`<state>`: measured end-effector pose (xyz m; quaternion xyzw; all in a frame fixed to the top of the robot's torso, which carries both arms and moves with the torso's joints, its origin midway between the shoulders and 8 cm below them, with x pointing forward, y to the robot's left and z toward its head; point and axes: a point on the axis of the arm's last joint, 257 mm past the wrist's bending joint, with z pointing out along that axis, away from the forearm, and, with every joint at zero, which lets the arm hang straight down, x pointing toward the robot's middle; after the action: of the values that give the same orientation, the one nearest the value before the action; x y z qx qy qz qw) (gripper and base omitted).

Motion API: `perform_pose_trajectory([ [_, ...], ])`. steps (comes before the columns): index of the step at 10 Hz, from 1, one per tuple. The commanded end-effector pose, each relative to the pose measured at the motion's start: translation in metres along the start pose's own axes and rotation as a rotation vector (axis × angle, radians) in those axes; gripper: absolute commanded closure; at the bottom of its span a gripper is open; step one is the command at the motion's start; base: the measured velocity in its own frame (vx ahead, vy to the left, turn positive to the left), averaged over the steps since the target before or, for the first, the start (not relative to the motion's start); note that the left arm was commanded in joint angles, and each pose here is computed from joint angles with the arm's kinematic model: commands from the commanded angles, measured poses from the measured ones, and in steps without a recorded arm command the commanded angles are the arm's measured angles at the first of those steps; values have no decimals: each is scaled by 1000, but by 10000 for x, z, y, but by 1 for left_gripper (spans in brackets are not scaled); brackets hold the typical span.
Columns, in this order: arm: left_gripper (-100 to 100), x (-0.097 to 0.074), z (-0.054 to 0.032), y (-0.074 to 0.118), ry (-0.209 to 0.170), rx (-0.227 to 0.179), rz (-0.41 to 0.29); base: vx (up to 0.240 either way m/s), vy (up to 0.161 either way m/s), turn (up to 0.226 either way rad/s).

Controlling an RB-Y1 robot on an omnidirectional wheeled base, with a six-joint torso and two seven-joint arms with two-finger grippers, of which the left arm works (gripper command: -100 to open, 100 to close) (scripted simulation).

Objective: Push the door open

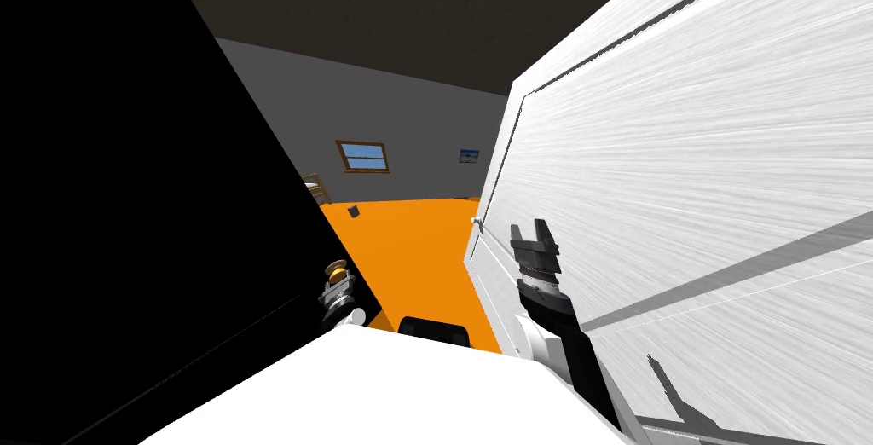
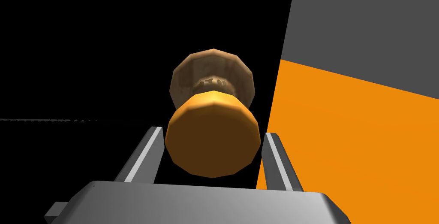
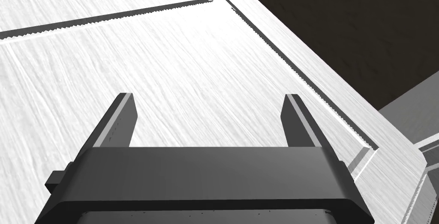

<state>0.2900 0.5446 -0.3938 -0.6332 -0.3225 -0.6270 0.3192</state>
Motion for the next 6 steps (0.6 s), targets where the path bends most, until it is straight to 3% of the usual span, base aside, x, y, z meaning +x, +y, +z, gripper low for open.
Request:
perform_pose_trajectory([
  [1, 100, 4, 40, -166, 6, 37, 1, 158, 51, 49],
  [5, 100, 21, 78, -423, 10, 98, 0, 199, 61, 54],
  [6, 100, -14, 56, -371, 2, 85, 0, 80, 27, 28],
])
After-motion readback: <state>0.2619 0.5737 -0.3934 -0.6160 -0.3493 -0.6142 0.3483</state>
